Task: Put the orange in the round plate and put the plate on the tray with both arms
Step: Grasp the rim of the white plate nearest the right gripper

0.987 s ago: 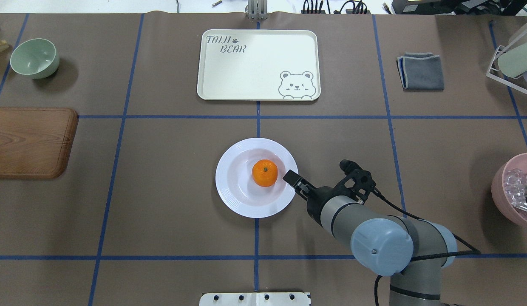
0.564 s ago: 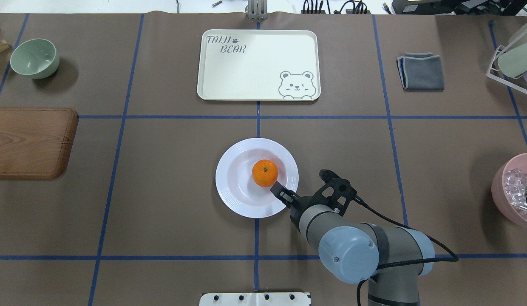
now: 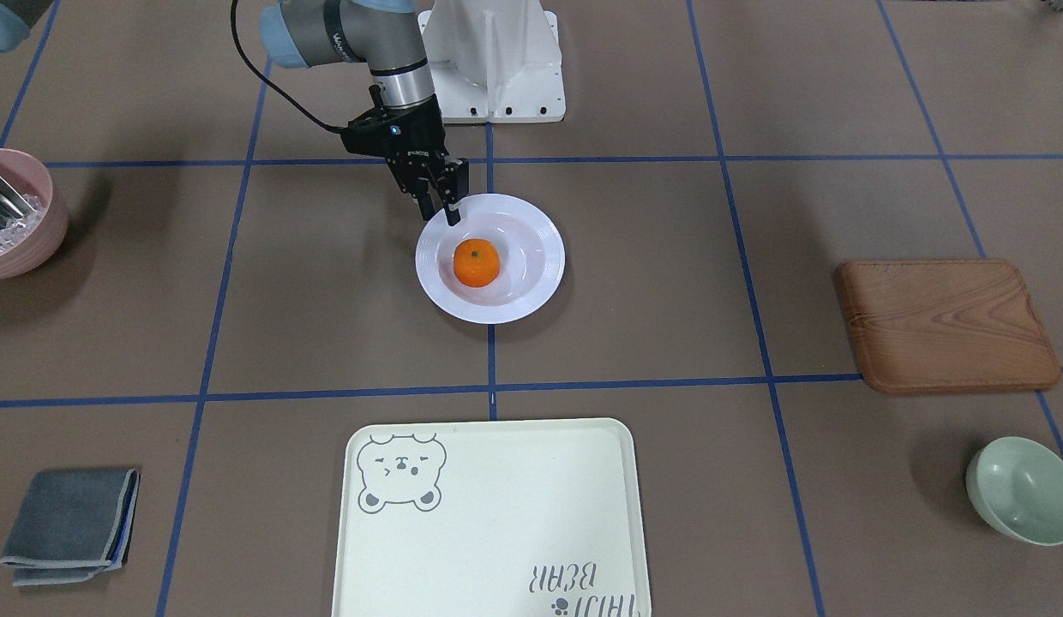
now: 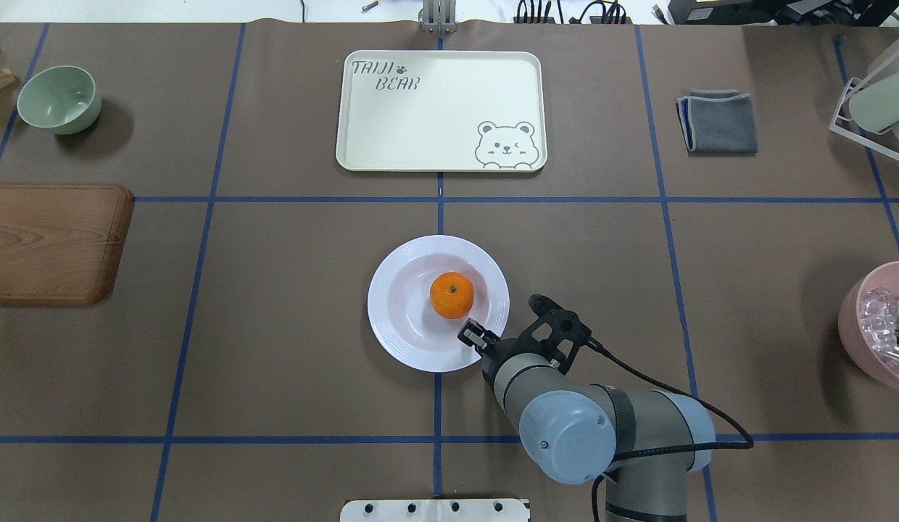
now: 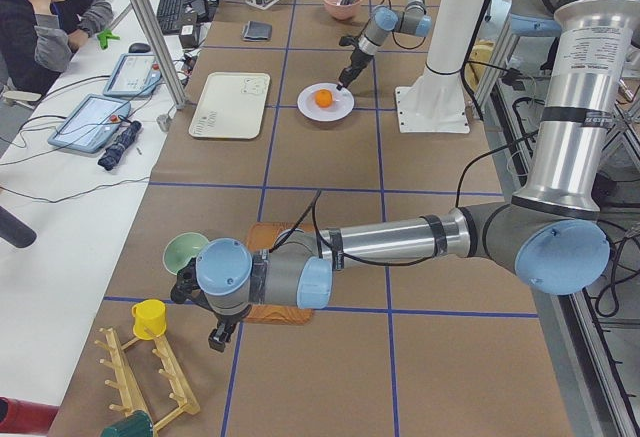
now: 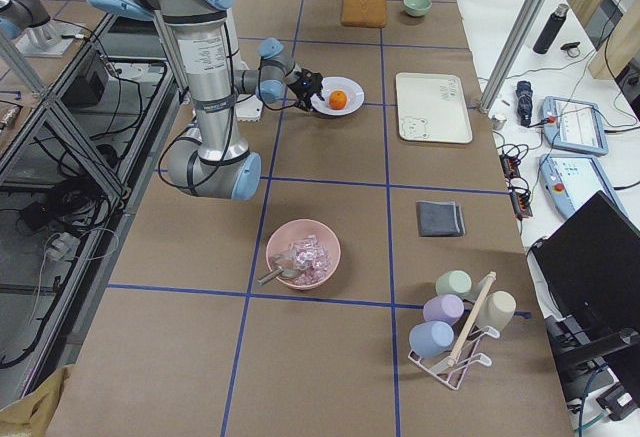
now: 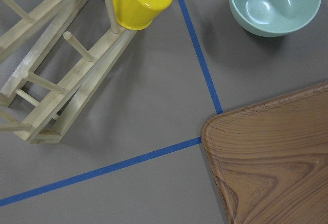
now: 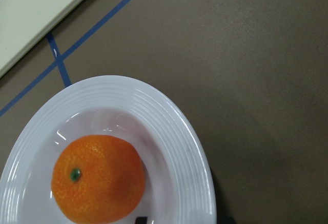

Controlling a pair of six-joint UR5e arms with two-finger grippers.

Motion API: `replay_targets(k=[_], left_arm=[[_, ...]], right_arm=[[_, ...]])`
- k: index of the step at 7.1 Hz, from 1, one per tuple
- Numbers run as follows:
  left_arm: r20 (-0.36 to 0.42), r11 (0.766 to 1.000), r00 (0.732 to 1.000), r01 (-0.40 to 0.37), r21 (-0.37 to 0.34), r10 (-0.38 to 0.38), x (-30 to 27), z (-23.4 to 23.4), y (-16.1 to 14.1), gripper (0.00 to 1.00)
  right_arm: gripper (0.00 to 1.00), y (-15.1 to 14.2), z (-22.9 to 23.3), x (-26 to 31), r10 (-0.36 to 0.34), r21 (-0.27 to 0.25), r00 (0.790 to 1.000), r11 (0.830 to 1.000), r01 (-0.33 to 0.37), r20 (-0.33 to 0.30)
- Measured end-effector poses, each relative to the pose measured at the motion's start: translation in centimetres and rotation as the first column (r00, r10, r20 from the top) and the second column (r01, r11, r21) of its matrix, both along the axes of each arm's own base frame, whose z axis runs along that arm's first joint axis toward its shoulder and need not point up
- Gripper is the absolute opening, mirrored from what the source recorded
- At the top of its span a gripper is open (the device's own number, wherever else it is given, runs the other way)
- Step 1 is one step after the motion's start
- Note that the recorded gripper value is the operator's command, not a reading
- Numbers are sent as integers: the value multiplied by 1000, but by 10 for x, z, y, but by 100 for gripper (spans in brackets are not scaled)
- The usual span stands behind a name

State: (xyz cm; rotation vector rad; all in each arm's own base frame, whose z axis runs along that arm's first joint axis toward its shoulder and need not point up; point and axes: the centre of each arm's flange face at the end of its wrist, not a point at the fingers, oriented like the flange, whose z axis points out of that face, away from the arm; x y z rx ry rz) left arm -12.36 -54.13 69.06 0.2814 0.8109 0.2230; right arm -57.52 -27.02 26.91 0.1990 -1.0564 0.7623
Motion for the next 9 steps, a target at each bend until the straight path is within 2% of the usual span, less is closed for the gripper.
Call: replay_targets(k=[3, 4, 5, 7, 8, 9], left_arm=[[1, 1000, 1000, 0, 6, 0, 1, 7, 8, 99], [1, 1000, 1000, 0, 9, 0, 2, 9, 10, 99], [1, 1000, 1000, 0, 11, 0, 2, 9, 11, 99], [1, 1000, 1000, 0, 13, 0, 2, 9, 11, 99], [1, 1000, 1000, 0, 14, 0, 2, 9, 11, 99], [2, 1000, 1000, 0, 16, 0, 2, 9, 11, 99]], right_arm=[[32, -1, -2, -7, 1, 0, 1000, 1000, -1, -3], [33, -2, 0, -10, 2, 0, 1000, 1000, -2, -7], [42, -2, 0, -12, 1, 0, 1000, 1000, -1, -9], [42, -2, 1, -17, -1, -1, 1000, 1000, 1, -16], [36, -3, -1, -19, 0, 0, 1000, 1000, 0, -13], [0, -3, -3, -19, 1, 1, 1000, 1000, -1, -11]])
